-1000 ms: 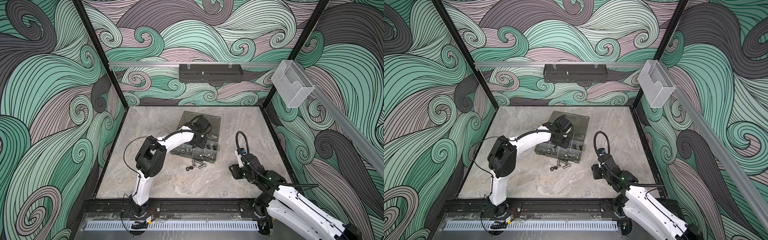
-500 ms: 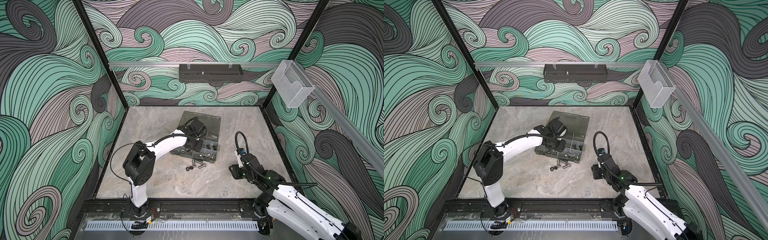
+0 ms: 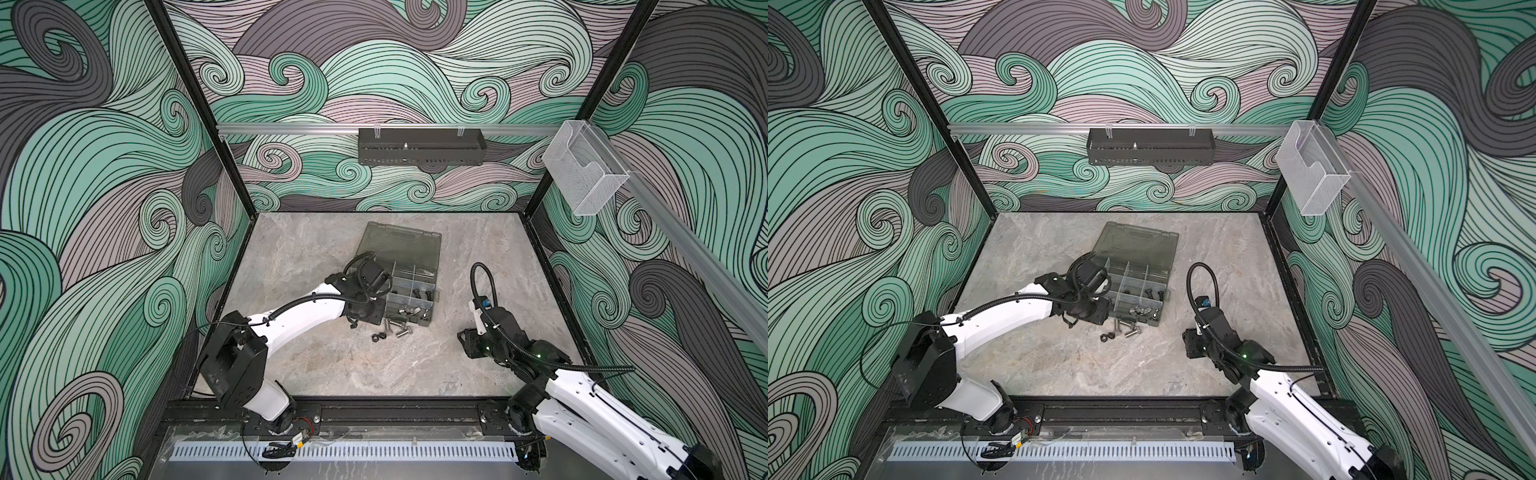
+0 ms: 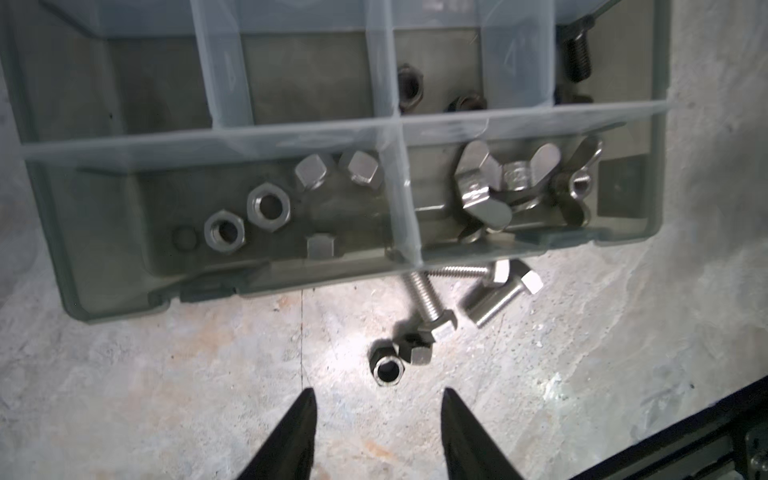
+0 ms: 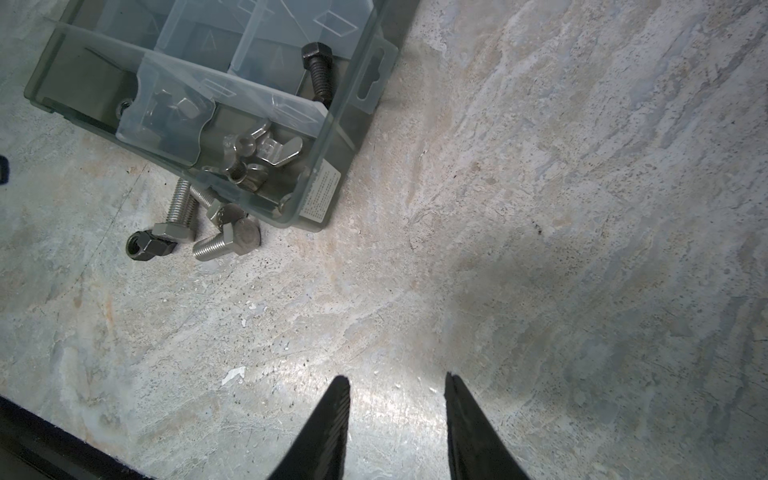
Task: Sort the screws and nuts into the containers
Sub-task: 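Move the left gripper back down to the remaining black nuts, then close the left gripper on a black hex nut beside the steel bolt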
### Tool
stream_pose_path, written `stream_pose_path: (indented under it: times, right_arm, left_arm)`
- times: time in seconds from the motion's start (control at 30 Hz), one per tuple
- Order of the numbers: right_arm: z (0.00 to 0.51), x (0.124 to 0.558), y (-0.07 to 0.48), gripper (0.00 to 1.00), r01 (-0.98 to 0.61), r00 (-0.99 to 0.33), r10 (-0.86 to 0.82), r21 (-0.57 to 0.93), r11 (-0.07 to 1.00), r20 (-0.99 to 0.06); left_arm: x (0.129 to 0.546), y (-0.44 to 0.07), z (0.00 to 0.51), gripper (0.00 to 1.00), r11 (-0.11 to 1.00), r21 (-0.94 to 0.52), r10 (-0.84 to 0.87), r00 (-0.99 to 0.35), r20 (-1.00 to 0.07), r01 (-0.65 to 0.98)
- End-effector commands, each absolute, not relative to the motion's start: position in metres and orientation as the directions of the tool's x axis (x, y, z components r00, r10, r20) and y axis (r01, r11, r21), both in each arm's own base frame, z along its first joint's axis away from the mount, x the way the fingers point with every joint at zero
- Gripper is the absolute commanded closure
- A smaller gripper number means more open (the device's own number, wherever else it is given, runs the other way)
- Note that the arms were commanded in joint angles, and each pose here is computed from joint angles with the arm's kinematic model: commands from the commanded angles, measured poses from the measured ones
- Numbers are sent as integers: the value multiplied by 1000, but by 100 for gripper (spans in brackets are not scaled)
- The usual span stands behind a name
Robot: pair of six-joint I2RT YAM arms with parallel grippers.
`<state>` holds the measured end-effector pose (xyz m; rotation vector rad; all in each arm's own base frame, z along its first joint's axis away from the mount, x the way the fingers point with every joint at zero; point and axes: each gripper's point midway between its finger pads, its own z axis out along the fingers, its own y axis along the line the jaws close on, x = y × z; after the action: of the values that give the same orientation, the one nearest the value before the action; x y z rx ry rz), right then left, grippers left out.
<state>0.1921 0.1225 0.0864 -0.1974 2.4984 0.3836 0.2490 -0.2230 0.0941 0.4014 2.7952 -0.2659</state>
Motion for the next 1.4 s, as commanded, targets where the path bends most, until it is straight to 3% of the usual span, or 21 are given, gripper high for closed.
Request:
stream_pose_path:
  times: [0.0, 0.5, 1.37]
  right_arm:
    - [79, 191, 119, 60, -208, -819, -45, 223, 952, -572]
    - [79, 190, 119, 60, -208, -820, -43, 226, 952, -571]
    - [77, 189, 119, 60, -203, -822, -38, 229, 952, -569]
  left_arm:
    - [242, -218, 89, 48, 952, -173, 187, -930, -315, 251]
    - [221, -228, 48, 46, 948, -171, 227, -947, -229, 268]
    - [225, -239, 16, 50, 952, -128, 255, -950, -178, 279]
